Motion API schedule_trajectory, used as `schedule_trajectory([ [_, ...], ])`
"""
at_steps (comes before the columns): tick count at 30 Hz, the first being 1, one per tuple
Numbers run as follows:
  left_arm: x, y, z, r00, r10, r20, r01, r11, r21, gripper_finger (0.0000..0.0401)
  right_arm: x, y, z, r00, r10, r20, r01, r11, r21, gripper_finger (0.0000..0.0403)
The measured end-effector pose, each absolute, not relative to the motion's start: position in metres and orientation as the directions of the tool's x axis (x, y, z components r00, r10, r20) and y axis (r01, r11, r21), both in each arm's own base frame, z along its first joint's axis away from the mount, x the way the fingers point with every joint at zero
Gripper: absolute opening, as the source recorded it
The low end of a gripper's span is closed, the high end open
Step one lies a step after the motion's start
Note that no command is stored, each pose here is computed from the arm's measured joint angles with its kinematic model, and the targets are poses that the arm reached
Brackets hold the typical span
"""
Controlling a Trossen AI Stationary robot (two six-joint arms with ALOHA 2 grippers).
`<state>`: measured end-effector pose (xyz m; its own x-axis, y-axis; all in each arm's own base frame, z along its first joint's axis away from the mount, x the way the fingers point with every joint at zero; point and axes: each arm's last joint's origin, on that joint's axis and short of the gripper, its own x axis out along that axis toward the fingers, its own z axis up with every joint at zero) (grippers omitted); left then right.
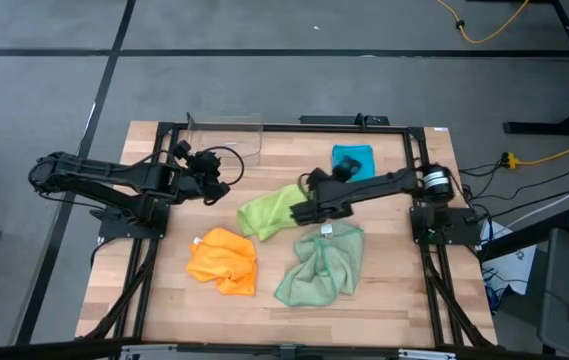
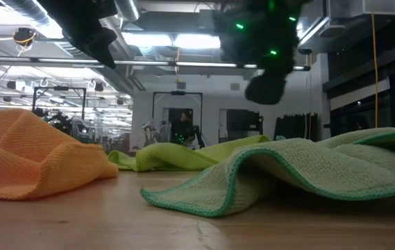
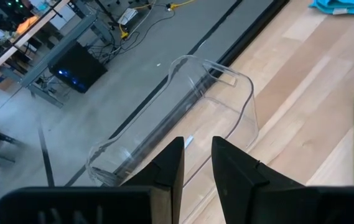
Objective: Fold microfiber towels
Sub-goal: Fold the light green towel
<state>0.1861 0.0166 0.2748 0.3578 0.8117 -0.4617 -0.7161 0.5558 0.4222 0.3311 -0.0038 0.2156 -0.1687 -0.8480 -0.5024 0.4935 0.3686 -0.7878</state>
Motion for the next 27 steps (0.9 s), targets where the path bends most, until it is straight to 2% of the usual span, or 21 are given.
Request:
schedule_trajectory([
  [3,0.186,0.017,0.275,0.359,0.812,-0.461,-0.719,0.555,0.419,0.0074,0.305,-0.008,0.213,-0.198,-0.795,-0.574,0.621,0.351,-0.701,0.0114],
  [5,0.187,0.017,0.275,0.359,0.812,-0.46,-0.731,0.551,0.403,0.0074,0.296,-0.006,0.206,-0.174,-0.713,-0.679,0.703,0.393,-0.593,0.0114],
  [8,0.187,0.017,0.276,0.365,0.812,-0.456,-0.738,0.55,0.39,0.0074,0.293,0.0,0.196,-0.056,-0.527,-0.848,0.717,0.57,-0.402,0.0114],
  [11,0.188,0.017,0.276,0.368,0.812,-0.453,-0.742,0.55,0.383,0.0074,0.302,0.011,0.19,0.162,-0.313,-0.936,0.591,0.79,-0.162,0.0114],
  [14,0.188,0.017,0.276,0.368,0.812,-0.453,-0.743,0.55,0.382,0.0074,0.316,0.023,0.19,0.373,-0.187,-0.909,0.395,0.918,-0.027,0.0114],
  [19,0.188,0.017,0.276,0.372,0.807,-0.459,-0.738,0.557,0.38,0.0074,0.337,0.031,0.196,0.58,-0.152,-0.8,0.199,0.979,-0.042,0.0114],
  [23,0.188,0.017,0.276,0.377,0.801,-0.465,-0.735,0.564,0.376,0.0074,0.354,0.032,0.201,0.709,-0.161,-0.686,0.184,0.982,-0.04,0.0114],
  [27,0.188,0.017,0.276,0.377,0.801,-0.465,-0.735,0.564,0.376,0.0074,0.363,0.03,0.196,0.733,-0.28,-0.619,0.28,0.955,-0.101,0.0114],
])
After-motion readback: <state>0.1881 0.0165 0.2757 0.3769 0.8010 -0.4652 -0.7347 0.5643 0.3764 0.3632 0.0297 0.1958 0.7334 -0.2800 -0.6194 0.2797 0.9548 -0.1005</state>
